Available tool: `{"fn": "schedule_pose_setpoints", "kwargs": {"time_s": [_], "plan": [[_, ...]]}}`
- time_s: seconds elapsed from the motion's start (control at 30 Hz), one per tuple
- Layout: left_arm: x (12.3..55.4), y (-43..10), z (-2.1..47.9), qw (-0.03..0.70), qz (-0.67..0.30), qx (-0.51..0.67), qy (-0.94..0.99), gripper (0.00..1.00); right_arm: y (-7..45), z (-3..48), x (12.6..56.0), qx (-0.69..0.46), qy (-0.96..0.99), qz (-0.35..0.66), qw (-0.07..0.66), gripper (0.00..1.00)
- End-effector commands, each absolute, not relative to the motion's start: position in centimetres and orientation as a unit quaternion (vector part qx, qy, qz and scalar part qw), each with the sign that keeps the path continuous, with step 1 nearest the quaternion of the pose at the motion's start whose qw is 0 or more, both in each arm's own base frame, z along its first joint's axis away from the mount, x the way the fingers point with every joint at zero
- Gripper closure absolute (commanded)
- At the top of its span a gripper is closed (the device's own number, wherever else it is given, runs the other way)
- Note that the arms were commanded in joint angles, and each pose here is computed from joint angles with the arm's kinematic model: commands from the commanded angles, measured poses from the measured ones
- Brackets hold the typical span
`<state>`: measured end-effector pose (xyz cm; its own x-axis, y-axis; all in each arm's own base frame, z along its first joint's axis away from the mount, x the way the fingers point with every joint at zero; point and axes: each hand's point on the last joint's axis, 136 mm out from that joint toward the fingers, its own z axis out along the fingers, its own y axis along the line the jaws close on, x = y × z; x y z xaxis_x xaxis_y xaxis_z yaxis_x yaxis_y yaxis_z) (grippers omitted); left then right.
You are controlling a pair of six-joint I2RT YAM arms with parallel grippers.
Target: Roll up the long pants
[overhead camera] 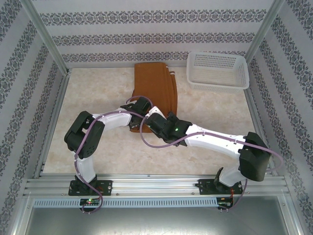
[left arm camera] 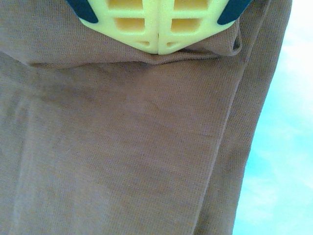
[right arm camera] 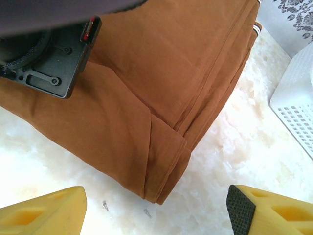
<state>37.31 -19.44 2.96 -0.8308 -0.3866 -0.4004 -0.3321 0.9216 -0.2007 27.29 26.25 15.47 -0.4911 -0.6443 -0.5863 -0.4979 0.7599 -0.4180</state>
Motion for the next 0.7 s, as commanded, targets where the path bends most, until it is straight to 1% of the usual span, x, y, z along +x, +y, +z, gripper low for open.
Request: {"fn": "schedule_pose_setpoints", "kwargs": {"time_s": [0.0, 0.13, 0.2, 0.37, 0.47, 0.57, 0.67], "plan": [[38.4, -16.5, 2.5, 0.191, -0.057, -0.232, 0.952, 1.0, 19.4, 9.7, 22.1, -0.446, 0.842, -0.23, 0.198, 0.23], [39.1, -15.5, 2.6, 0.181, -0.07, -0.246, 0.95, 1.0, 18.5, 10.0, 22.1, -0.445, 0.831, -0.284, 0.176, 0.23], [39.6, -14.6, 2.9, 0.181, -0.072, -0.251, 0.948, 1.0, 18.0, 10.0, 22.4, -0.436, 0.833, -0.293, 0.174, 0.23], [40.3, -13.5, 3.1, 0.176, -0.075, -0.255, 0.948, 1.0, 16.3, 10.4, 24.3, -0.392, 0.856, -0.287, 0.174, 0.22], [40.4, -12.9, 3.1, 0.175, -0.073, -0.258, 0.947, 1.0, 15.8, 11.1, 25.3, -0.364, 0.879, -0.252, 0.18, 0.23], [40.6, -12.7, 2.8, 0.171, -0.078, -0.262, 0.947, 1.0, 17.0, 11.4, 25.3, -0.378, 0.879, -0.221, 0.188, 0.23], [40.9, -12.8, 2.7, 0.169, -0.081, -0.263, 0.946, 1.0, 18.9, 11.2, 25.2, -0.408, 0.865, -0.225, 0.184, 0.23]]}}
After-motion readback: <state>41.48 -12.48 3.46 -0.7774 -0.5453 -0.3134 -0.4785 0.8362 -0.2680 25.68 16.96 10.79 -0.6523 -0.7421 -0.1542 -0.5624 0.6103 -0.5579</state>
